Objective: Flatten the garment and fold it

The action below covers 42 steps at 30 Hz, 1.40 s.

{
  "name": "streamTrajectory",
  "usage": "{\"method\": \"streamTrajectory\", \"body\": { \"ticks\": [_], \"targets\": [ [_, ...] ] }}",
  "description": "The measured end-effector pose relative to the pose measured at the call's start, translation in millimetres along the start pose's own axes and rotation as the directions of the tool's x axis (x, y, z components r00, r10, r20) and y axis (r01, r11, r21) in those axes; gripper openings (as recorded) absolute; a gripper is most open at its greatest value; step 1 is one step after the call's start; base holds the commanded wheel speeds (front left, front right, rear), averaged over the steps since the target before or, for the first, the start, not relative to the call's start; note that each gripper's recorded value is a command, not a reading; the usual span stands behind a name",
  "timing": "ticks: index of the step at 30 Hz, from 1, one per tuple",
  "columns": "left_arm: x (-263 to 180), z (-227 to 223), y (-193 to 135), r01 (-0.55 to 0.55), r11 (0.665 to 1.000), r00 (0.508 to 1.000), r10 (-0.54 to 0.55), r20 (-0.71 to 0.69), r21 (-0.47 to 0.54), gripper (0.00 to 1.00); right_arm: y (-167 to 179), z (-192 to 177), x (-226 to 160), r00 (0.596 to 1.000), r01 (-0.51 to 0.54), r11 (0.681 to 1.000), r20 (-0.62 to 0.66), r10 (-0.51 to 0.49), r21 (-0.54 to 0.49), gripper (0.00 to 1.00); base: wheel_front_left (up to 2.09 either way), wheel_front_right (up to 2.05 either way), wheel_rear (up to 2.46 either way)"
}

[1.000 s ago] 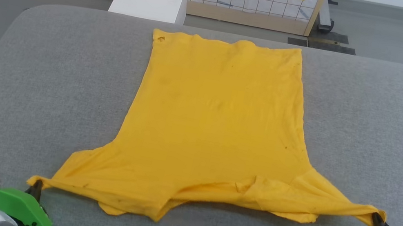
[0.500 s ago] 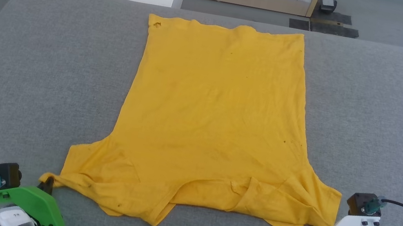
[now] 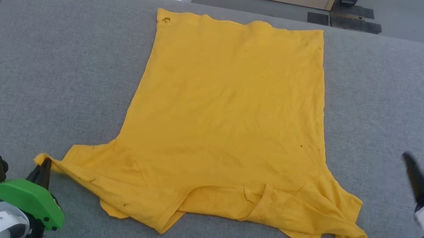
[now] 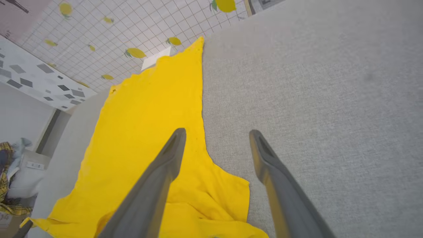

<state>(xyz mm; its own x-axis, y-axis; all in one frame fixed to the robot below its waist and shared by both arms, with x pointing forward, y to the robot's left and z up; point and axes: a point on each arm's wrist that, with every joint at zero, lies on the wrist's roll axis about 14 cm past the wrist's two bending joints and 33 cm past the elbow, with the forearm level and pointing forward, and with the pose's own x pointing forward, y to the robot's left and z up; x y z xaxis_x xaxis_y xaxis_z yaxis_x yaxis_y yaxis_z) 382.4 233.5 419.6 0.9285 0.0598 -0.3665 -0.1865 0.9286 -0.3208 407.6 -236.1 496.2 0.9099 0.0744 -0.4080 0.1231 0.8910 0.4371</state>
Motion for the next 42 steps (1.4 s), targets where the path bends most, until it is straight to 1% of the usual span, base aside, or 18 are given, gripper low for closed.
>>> {"method": "streamTrajectory", "body": {
  "ticks": [2, 4, 9, 11, 13, 14, 17, 20, 23, 25, 27, 30, 35, 38, 40, 42],
  "targets": [
    [2, 5, -4, 0.013, 1.0, 1.0, -0.013, 0.018, -0.006, 0.0, 3, 24, 6, 0.996, -0.008, 1.0, 0.085, 0.007, 0.012, 1.0, 0.0, 0.0, 0.0],
    [4, 8, -5, 0.022, 1.0, 0.999, -0.022, 0.028, -0.006, 0.0, 7, 41, 15, 0.991, -0.011, 1.0, 0.136, 0.011, 0.004, 1.0, 0.0, 0.0, 0.0],
    [12, 16, -12, 0.056, 0.998, 0.997, -0.056, 0.048, 0.0, 0.0, 31, 78, 59, 0.981, 0.009, 0.996, 0.195, 0.009, -0.094, 1.0, 0.0, 0.0, 0.0],
    [17, 15, -14, 0.068, 0.998, 0.997, -0.067, 0.043, 0.001, 0.0, 42, 96, 79, 0.972, 0.003, 0.994, 0.233, 0.022, -0.107, 1.0, 0.0, 0.0, 0.0],
    [22, 13, -13, 0.069, 0.998, 0.997, -0.069, 0.036, 0.0, 0.0, 55, 104, 104, 0.973, 0.014, 0.987, 0.228, 0.023, -0.16, 1.0, 0.0, 0.0, 0.0],
    [24, 13, -13, 0.069, 0.998, 0.997, -0.069, 0.034, 0.0, 0.0, 59, 106, 114, 0.975, 0.015, 0.986, 0.222, 0.023, -0.168, 1.0, 0.0, 0.0, 0.0],
    [30, 8, -10, 0.069, 0.998, 0.997, -0.069, 0.018, 0.003, 0.0, 71, 107, 150, 0.984, 0.038, 0.971, 0.178, 0.005, -0.236, 1.0, 0.0, 0.0, 0.0],
    [36, 1, -9, 0.076, 0.997, 0.997, -0.076, -0.001, 0.003, 0.0, 76, 103, 183, 0.992, 0.074, 0.95, 0.121, -0.039, -0.303, 1.0, 0.0, 0.0, 0.0],
    [44, -5, -8, 0.081, 0.997, 0.997, -0.081, -0.013, 0.0, 0.0, 77, 94, 216, 0.995, 0.101, 0.932, 0.048, -0.09, -0.348, 1.0, 0.0, 0.0, 0.0],
    [48, -10, -5, 0.079, 0.997, 0.997, -0.079, -0.019, -0.002, 0.0, 77, 85, 234, 0.993, 0.112, 0.922, 0.005, -0.119, -0.371, 1.0, 0.0, 0.0, 0.0],
    [51, -17, -1, 0.072, 0.997, 0.997, -0.072, -0.036, 0.01, 0.0, 77, 75, 251, 0.99, 0.112, 0.919, -0.036, -0.136, -0.379, 1.0, 0.0, 0.0, 0.0],
    [55, -26, 4, 0.064, 0.998, 0.997, -0.063, -0.048, 0.009, 0.0, 74, 52, 275, 0.979, 0.118, 0.902, -0.106, -0.177, -0.416, 1.0, 0.0, 0.0, 0.0],
    [61, -37, 10, 0.055, 0.998, 0.997, -0.055, -0.061, 0.005, 0.0, 61, 1, 307, 0.945, 0.118, 0.867, -0.213, -0.248, -0.485, 1.0, 0.0, 0.0, 0.0],
    [63, -43, 13, 0.051, 0.999, 0.996, -0.05, -0.073, 0.005, 0.0, 52, -26, 320, 0.921, 0.12, 0.837, -0.256, -0.295, -0.534, 1.0, 0.0, 0.0, 0.0],
    [65, -47, 15, 0.049, 0.999, 0.996, -0.048, -0.076, 0.005, 0.0, 49, -36, 328, 0.915, 0.122, 0.829, -0.26, -0.307, -0.546, 1.0, 0.0, 0.0, 0.0],
    [66, -49, 17, 0.047, 0.999, 0.996, -0.047, -0.078, 0.005, 0.0, 50, -38, 335, 0.914, 0.123, 0.831, -0.264, -0.308, -0.543, 1.0, 0.0, 0.0, 0.0]
  ]
}}
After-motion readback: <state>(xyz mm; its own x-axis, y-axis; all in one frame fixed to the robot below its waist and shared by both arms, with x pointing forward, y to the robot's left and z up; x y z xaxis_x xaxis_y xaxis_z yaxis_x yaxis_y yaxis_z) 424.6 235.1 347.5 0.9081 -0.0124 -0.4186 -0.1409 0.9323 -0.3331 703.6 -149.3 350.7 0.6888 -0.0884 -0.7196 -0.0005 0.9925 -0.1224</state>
